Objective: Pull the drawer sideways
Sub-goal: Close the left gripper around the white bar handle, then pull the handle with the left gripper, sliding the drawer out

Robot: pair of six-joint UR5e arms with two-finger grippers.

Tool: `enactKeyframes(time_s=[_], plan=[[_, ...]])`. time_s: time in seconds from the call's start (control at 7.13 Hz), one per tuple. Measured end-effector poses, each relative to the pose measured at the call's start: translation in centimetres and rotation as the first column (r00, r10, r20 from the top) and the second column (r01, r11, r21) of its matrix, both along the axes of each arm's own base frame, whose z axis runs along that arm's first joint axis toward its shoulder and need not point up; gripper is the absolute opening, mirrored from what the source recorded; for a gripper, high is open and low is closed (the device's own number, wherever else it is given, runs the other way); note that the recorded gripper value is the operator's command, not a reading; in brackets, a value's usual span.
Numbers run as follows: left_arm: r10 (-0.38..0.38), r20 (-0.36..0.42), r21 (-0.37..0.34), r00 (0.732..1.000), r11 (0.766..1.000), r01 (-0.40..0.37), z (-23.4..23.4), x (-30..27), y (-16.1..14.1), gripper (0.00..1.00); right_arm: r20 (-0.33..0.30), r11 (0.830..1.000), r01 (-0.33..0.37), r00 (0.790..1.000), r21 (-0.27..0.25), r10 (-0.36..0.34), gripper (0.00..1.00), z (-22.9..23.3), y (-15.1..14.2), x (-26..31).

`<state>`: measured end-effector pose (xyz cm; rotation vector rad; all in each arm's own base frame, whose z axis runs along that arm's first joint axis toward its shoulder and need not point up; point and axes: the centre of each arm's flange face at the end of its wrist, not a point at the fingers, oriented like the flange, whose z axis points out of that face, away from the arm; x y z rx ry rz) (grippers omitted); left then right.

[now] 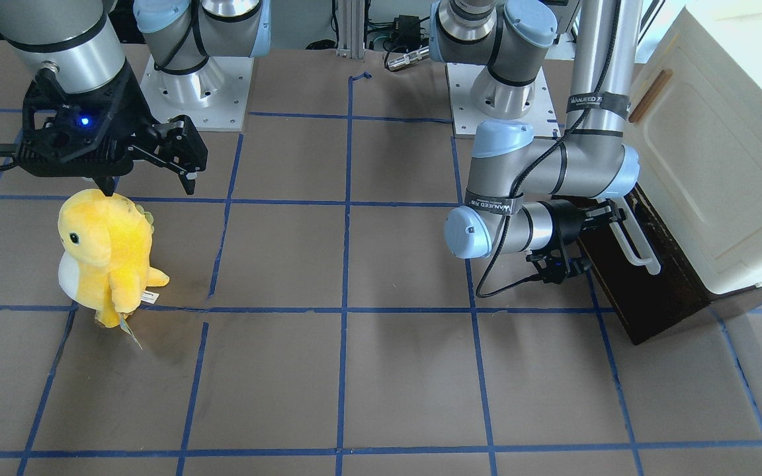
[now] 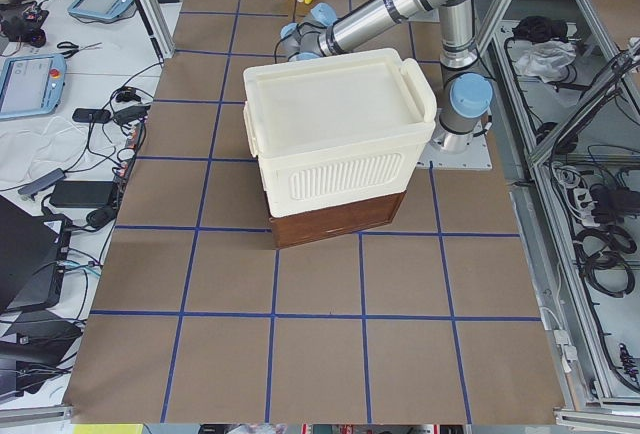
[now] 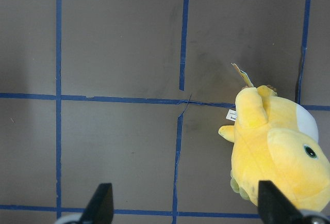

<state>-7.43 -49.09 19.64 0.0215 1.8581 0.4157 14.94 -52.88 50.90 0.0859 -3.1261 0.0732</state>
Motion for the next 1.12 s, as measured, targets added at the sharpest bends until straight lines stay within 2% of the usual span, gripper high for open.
enactKeyframes(time_s=[0.42, 0.7, 1.12], plan=[[-0.002, 0.002, 0.031, 1.0, 1.0, 0.002, -0.43, -0.07, 0.19, 0.14, 0.0, 1.0, 0.0, 1.0, 0.0, 0.0, 1.0, -0.01, 0.0, 0.0], [-0.003, 0.002, 0.035, 1.0, 0.999, 0.003, -0.59, -0.13, 0.21, 0.09, 0.0, 1.0, 0.0, 1.0, 0.0, 0.0, 1.0, 0.0, 0.0, 0.0], [-0.005, 0.002, 0.026, 1.0, 1.0, 0.005, -0.36, -0.28, -0.05, 0.08, 0.0, 1.0, 0.0, 1.0, 0.0, 0.0, 1.0, -0.01, 0.0, 0.0]])
